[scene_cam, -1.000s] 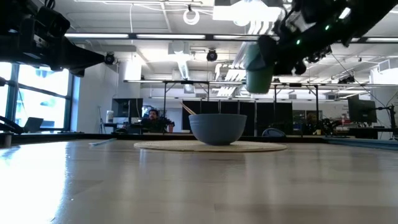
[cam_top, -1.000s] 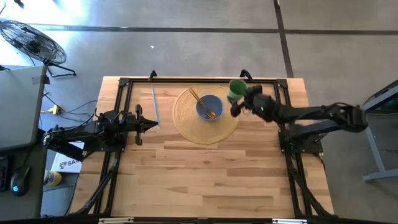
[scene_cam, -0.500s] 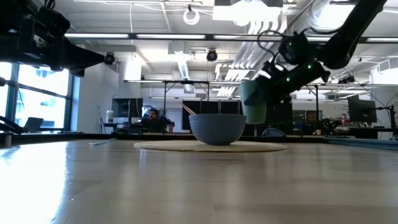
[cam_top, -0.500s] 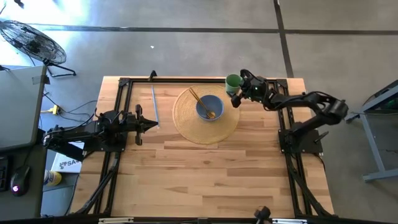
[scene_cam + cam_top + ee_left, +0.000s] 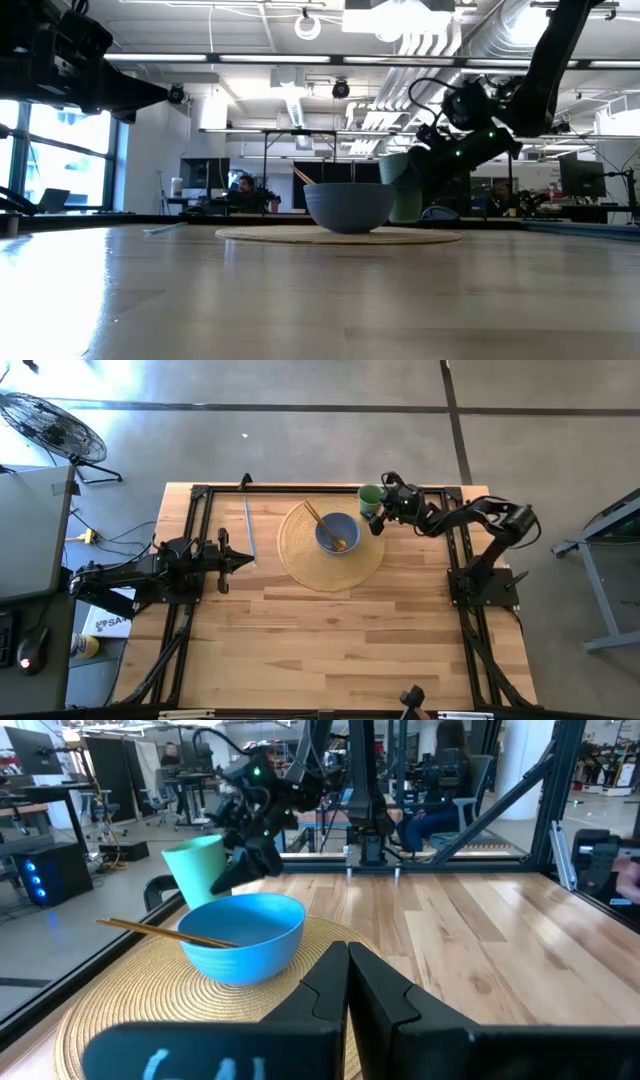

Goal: Pick & Place Utensil
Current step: Put the green cup to the top right of the blue bowl on the brown mat

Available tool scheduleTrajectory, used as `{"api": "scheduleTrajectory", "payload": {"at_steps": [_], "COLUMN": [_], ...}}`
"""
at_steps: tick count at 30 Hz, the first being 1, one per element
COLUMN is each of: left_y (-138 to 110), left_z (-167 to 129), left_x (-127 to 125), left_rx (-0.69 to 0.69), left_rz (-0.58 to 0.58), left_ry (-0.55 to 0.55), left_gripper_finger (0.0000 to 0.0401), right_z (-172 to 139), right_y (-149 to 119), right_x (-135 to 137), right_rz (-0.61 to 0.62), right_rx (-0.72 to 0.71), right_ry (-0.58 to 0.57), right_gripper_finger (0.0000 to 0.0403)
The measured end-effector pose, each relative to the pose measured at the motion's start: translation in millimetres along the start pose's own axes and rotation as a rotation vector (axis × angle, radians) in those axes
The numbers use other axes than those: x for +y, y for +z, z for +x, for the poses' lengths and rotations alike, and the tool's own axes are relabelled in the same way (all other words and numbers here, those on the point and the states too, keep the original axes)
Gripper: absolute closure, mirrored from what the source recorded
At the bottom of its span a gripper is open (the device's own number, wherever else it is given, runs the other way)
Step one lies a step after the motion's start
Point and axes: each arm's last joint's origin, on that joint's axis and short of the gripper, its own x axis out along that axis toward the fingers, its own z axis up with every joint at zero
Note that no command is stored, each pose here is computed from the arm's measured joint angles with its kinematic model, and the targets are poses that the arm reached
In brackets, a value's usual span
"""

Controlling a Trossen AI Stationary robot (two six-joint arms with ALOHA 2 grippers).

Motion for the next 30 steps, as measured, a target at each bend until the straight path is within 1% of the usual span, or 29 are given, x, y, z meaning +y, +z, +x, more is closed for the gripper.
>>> {"api": "scheduleTrajectory", "payload": {"at_steps": [5, 12, 30], "left_y": [0.0, 0.0, 0.0], "left_z": [0.0, 0.0, 0.0], "left_x": [0.0, 0.0, 0.0], "left_rx": [0.0, 0.0, 0.0], "left_rz": [0.0, 0.0, 0.0], "left_ry": [0.0, 0.0, 0.0], "left_gripper_finger": [0.04, 0.04, 0.04], "right_z": [6.1, 8.2, 8.3], "right_y": [-7.5, -3.9, -7.1], "right_x": [5.5, 9.5, 9.4], "right_rz": [-0.012, -0.024, 0.003], "right_rx": [0.026, -0.026, 0.005], "right_ry": [-0.061, -0.111, -0.114], "right_gripper_finger": [0.0043, 0.0043, 0.0043]}}
